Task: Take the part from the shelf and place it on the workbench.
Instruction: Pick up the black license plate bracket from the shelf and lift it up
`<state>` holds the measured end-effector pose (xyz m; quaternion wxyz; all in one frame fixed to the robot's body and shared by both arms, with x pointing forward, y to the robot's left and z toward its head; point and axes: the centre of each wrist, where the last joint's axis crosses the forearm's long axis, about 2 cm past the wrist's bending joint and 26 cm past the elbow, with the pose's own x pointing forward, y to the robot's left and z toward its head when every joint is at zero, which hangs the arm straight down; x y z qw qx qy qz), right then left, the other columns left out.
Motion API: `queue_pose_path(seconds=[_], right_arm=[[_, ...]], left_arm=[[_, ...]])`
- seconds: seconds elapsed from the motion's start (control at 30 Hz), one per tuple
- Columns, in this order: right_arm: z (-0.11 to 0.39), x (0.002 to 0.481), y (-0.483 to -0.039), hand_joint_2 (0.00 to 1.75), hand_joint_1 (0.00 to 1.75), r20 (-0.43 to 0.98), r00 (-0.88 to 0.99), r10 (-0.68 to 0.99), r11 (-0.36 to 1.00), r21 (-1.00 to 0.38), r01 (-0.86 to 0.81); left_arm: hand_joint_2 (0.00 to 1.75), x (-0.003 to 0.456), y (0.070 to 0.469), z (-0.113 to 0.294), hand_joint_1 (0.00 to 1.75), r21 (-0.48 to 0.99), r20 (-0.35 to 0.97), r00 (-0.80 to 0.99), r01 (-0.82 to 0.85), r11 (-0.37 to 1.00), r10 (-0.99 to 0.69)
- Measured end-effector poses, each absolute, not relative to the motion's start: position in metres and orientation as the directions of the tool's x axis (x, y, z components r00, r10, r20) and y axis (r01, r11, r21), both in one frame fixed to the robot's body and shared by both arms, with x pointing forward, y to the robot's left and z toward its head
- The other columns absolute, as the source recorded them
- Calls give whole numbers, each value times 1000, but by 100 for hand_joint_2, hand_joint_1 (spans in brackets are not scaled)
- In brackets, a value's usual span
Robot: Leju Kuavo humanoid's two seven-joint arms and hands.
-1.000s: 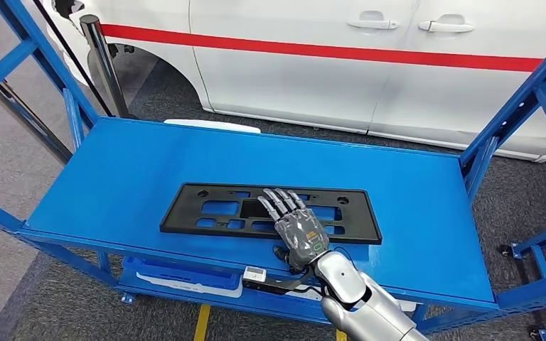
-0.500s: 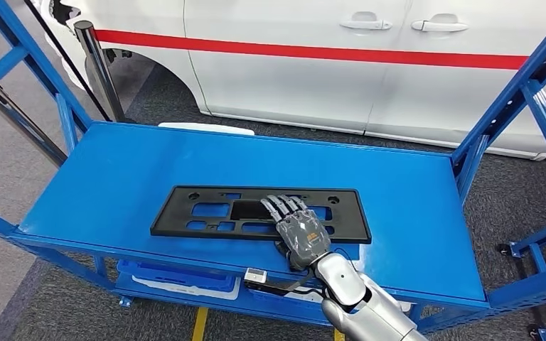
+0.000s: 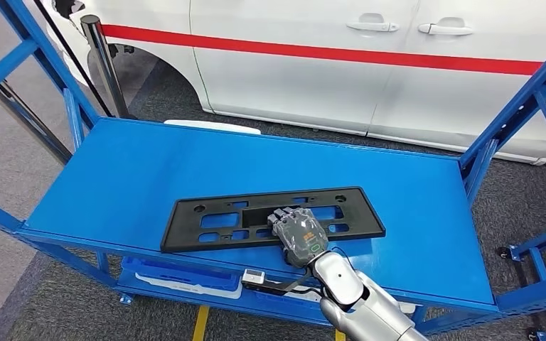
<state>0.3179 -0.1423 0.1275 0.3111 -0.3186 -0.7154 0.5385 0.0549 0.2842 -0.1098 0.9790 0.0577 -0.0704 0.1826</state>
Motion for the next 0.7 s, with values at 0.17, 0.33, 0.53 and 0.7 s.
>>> queue_pose_path(seconds=[0.17, 0.33, 0.53, 0.7], right_arm=[[129, 319, -142, 175, 171, 100, -607, 789, 213, -970, 117], [129, 318, -142, 175, 171, 104, -606, 788, 210, -972, 107], [129, 319, -142, 175, 171, 106, -604, 790, 210, -972, 103], [129, 319, -143, 175, 173, 110, -602, 791, 207, -974, 94]], left_arm=[[0, 54, 284, -110, 0, 77, 185, 916, -374, 924, 356], [0, 53, 284, -110, 0, 75, 192, 913, -379, 923, 359], [87, 53, 285, -110, 0, 77, 207, 911, -380, 922, 358], [175, 53, 285, -110, 0, 112, 197, 915, -378, 919, 352]])
